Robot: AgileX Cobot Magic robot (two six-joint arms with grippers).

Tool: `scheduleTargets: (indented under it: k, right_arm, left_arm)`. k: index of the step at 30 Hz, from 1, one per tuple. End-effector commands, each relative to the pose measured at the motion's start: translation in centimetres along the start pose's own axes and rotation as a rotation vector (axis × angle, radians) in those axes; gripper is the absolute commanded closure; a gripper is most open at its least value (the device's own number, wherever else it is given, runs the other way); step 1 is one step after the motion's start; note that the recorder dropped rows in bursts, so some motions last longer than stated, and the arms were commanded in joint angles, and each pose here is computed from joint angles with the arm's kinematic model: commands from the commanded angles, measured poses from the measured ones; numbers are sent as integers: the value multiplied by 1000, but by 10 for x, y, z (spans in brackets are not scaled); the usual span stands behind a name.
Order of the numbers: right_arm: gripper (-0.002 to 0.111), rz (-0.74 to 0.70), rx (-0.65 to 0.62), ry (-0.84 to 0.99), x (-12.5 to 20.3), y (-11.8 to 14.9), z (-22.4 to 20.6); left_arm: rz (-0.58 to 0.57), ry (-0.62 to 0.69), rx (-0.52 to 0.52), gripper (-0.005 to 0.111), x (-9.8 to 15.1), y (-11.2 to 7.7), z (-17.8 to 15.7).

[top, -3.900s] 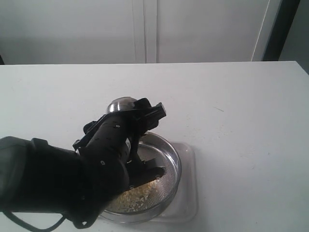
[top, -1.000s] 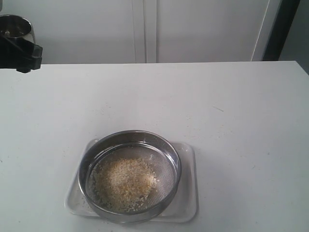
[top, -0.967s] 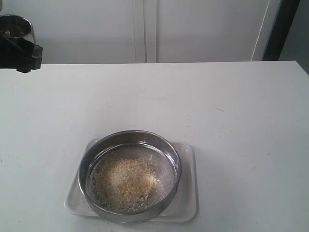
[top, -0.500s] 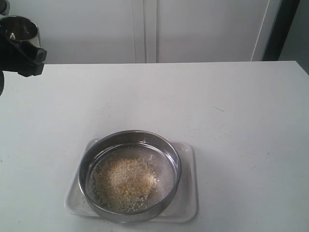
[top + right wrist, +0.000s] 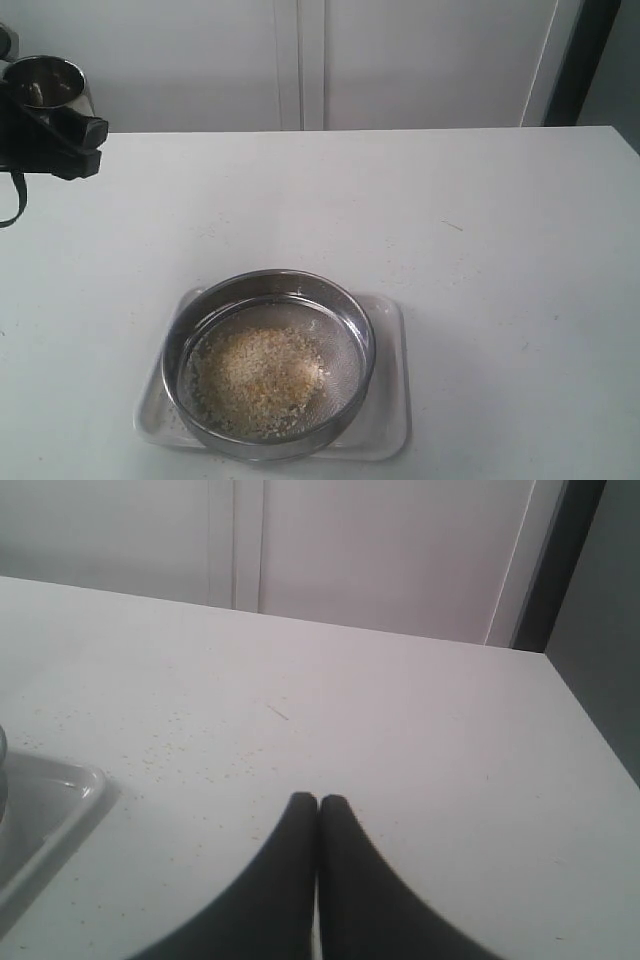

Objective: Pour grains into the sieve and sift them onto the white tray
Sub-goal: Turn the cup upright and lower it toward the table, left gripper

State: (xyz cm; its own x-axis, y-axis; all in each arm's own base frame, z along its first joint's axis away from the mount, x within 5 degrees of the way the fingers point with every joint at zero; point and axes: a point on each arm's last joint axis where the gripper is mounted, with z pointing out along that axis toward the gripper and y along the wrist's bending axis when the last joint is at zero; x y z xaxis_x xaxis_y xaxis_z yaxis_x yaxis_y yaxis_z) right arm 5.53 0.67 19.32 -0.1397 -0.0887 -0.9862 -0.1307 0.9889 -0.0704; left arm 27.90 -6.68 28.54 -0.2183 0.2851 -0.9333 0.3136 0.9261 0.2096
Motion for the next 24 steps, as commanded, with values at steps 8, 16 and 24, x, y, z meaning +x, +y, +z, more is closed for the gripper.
scheduleTargets:
  k: [8,16,24]
  right_arm:
    - [108,-2,0,-7,1,0,0]
    - [108,-2,0,-7,1,0,0]
    - [108,-2,0,-7,1,0,0]
  left_arm:
    - [-51,-126,-3,107,9,-3,27]
    - [-226,-193,-32,107,32,-4,50]
    - [-234,-70,-15,107,65,-12,67]
